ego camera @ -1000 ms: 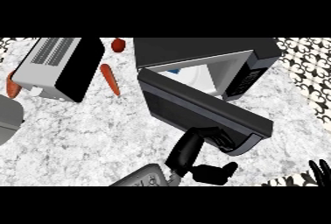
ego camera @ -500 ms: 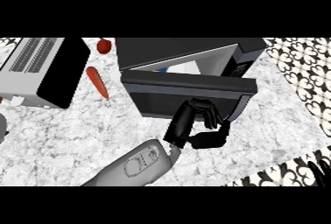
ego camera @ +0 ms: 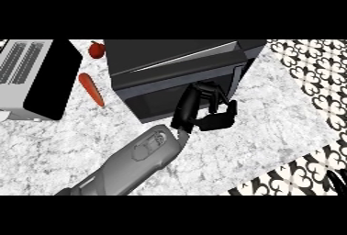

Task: Pick up the milk, place it into the microwave and close the microwave

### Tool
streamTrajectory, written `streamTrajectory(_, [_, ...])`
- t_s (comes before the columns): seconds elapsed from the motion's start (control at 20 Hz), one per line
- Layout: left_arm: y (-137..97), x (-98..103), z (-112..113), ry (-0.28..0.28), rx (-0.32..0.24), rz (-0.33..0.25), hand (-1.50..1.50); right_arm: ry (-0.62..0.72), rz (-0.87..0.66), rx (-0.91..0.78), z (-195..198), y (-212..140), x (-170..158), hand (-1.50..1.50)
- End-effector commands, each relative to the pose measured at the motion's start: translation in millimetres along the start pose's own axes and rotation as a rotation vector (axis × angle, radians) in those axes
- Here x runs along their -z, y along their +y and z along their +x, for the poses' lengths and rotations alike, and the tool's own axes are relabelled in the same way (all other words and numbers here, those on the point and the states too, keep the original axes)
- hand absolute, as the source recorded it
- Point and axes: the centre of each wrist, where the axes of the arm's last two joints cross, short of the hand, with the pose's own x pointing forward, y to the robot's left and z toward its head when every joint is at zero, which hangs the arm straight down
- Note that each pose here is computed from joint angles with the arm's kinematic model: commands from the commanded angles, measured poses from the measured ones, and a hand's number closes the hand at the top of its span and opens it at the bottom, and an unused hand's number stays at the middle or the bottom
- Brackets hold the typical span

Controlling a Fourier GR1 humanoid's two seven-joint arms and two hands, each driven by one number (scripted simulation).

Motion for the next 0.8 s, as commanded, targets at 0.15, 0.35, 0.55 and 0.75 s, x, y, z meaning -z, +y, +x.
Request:
streamTrajectory(0.15, [10, 26, 11, -0.037, -0.014, 0.047, 1.50, -0.040, 0.065, 0.056, 10, 4, 7, -1.50])
streamTrajectory(0.35, [13, 31, 11, -0.043, -0.023, 0.069, 1.50, -0.038, 0.072, 0.063, 13, 2, 10, -1.50])
streamTrajectory(0.55, [12, 33, 12, -0.056, -0.028, 0.067, 1.50, -0.052, 0.108, 0.057, 24, 2, 19, -1.50])
streamTrajectory(0.75, [16, 33, 5, -0.047, -0.027, 0.096, 1.50, -0.065, 0.112, 0.038, 29, 1, 21, -1.50])
